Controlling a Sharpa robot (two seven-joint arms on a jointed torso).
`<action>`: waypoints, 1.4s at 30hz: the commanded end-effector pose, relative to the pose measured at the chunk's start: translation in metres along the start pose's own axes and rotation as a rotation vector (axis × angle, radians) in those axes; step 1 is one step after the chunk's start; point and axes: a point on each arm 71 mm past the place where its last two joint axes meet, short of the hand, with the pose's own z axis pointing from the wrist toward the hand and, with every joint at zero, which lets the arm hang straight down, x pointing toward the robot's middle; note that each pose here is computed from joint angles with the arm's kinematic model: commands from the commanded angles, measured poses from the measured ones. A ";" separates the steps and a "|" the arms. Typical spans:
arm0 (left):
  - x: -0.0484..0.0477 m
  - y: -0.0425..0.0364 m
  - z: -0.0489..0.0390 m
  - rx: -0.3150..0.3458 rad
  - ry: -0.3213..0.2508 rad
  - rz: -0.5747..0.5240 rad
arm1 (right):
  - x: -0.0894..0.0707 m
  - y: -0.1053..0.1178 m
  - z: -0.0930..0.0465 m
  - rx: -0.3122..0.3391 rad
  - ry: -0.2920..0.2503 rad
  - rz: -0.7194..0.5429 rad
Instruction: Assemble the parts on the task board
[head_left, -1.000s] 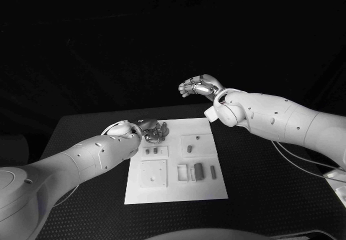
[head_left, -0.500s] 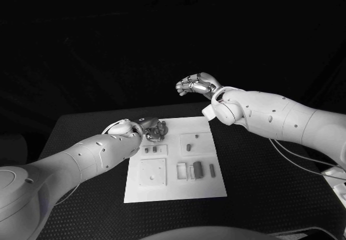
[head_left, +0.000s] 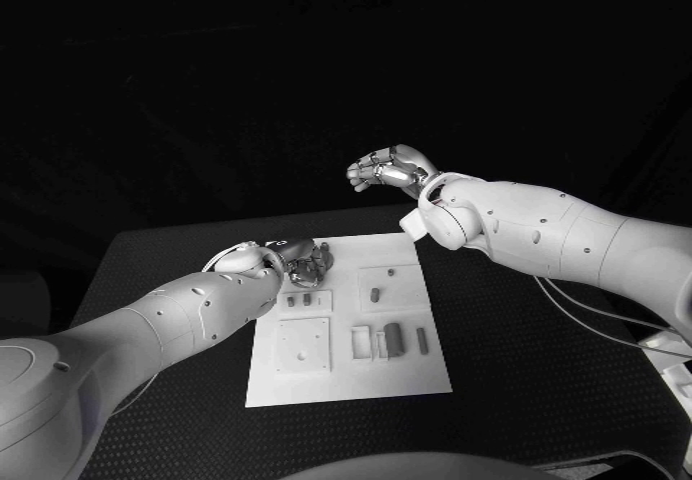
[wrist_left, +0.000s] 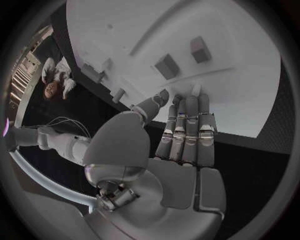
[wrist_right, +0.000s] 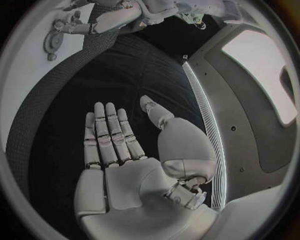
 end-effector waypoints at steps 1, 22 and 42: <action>0.0024 0.0020 -0.0005 0.002 0.045 0.001 | 0.001 0.002 0.000 -0.010 0.008 -0.002; 0.0044 0.0040 -0.0016 0.015 0.056 -0.002 | 0.003 0.003 0.001 -0.014 0.016 0.001; 0.0064 0.0096 0.0009 -0.050 0.026 0.005 | 0.006 0.005 0.001 -0.017 0.031 0.008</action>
